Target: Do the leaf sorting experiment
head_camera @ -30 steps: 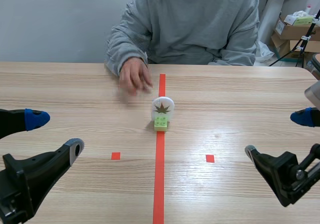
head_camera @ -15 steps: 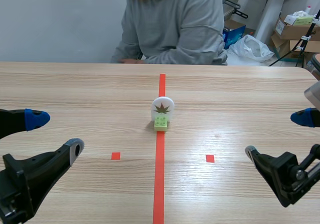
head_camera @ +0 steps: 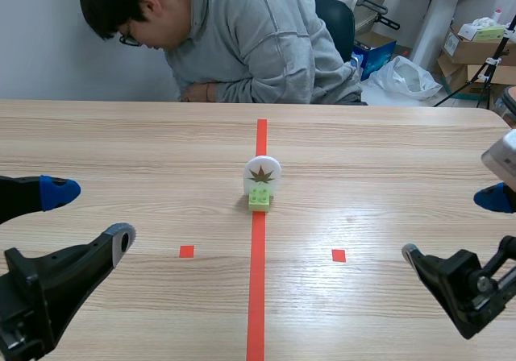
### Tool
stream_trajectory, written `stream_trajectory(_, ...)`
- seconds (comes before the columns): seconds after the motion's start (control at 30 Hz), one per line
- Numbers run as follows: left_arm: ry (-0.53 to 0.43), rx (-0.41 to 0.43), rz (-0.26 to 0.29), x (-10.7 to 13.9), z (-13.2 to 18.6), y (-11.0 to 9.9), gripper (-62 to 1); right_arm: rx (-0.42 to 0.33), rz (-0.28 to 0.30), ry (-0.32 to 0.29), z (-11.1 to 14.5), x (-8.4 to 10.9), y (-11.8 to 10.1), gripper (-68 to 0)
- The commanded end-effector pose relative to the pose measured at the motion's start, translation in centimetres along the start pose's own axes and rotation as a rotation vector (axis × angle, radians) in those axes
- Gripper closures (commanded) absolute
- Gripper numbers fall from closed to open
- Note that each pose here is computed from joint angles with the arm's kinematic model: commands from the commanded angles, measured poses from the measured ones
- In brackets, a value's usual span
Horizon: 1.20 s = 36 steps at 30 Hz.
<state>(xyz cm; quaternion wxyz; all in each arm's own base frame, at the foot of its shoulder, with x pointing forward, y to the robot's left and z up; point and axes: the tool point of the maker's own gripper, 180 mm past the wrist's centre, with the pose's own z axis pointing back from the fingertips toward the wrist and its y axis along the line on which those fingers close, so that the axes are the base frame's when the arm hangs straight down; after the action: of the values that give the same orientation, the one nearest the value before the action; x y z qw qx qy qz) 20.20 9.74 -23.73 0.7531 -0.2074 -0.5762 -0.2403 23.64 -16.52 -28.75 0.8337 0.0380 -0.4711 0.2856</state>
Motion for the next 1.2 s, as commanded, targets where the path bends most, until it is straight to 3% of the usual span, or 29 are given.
stream_trajectory(0.0,-0.039,-0.004,0.003,1.0,-0.1,-0.2,-51.0,-0.022,0.045,-0.062,-0.5,2.3,-1.6,-67.9)
stream_trajectory(0.17,-0.038,-0.005,0.002,1.0,-0.1,-0.2,-51.0,-0.025,0.1,-0.063,-2.8,3.2,-3.7,-67.9)
stream_trajectory(0.33,-0.038,-0.005,0.001,1.0,-0.1,-0.1,-51.0,0.013,0.135,-0.047,-6.7,3.6,-4.9,-67.9)
stream_trajectory(0.57,-0.038,0.019,-0.022,1.2,0.2,0.8,-51.0,0.12,0.214,-0.056,-12.7,5.8,-3.9,-67.9)
stream_trajectory(0.87,-0.041,0.068,-0.064,1.9,0.7,2.6,-51.0,0.255,0.295,-0.077,-19.0,8.6,1.6,-67.9)
stream_trajectory(1.17,-0.043,0.074,-0.067,2.0,0.8,2.8,-51.0,0.349,0.332,-0.108,-22.2,9.9,6.9,-67.9)
